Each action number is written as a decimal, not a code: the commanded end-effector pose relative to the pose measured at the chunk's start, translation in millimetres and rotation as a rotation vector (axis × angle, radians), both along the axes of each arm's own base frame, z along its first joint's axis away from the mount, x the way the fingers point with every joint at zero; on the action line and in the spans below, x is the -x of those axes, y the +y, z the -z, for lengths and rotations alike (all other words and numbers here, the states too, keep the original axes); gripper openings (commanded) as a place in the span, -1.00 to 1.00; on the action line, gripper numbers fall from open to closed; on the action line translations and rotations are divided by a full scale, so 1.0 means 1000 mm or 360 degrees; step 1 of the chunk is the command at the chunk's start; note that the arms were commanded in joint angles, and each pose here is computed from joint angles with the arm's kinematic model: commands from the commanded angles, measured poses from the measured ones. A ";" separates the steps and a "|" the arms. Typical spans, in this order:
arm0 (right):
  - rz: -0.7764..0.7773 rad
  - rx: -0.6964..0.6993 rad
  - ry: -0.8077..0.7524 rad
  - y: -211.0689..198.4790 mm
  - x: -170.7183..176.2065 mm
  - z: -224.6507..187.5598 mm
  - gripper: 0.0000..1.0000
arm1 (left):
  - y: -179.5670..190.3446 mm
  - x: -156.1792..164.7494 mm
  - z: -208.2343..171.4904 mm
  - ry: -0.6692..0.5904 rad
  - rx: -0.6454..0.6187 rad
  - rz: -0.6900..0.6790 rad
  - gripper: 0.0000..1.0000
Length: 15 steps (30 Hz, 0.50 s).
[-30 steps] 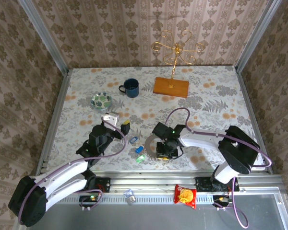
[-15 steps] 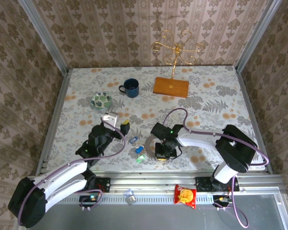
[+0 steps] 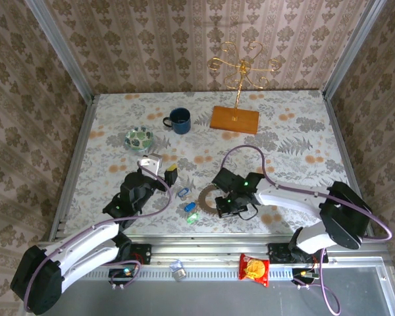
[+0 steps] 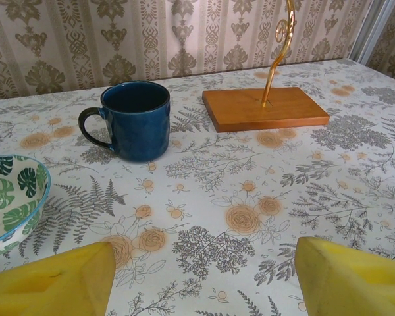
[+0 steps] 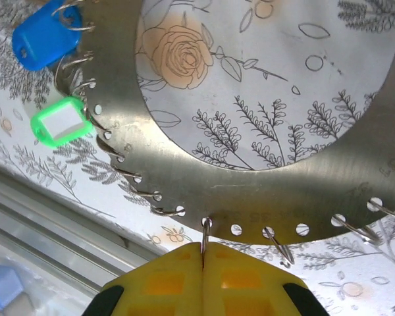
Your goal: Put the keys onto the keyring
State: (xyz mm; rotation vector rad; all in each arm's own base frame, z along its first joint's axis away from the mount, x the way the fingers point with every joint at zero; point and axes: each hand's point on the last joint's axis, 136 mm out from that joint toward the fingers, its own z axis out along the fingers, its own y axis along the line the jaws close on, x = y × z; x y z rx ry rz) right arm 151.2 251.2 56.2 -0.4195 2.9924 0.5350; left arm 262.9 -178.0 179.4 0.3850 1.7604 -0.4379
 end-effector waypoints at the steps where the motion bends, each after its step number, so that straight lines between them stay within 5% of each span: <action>1: -0.0243 -0.0056 -0.0186 0.001 -0.003 -0.007 -1.00 | -0.002 0.002 -0.013 -0.0060 0.0011 0.0039 0.44; 7: -0.0488 -0.0261 -0.0668 0.005 -0.020 -0.054 -1.00 | -0.013 0.008 -0.018 -0.0092 -0.0034 0.0160 0.38; 15: -0.0818 -0.0464 -0.1266 0.002 -0.032 -0.114 -1.00 | -0.050 0.032 -0.028 -0.0161 -0.0132 0.0591 0.13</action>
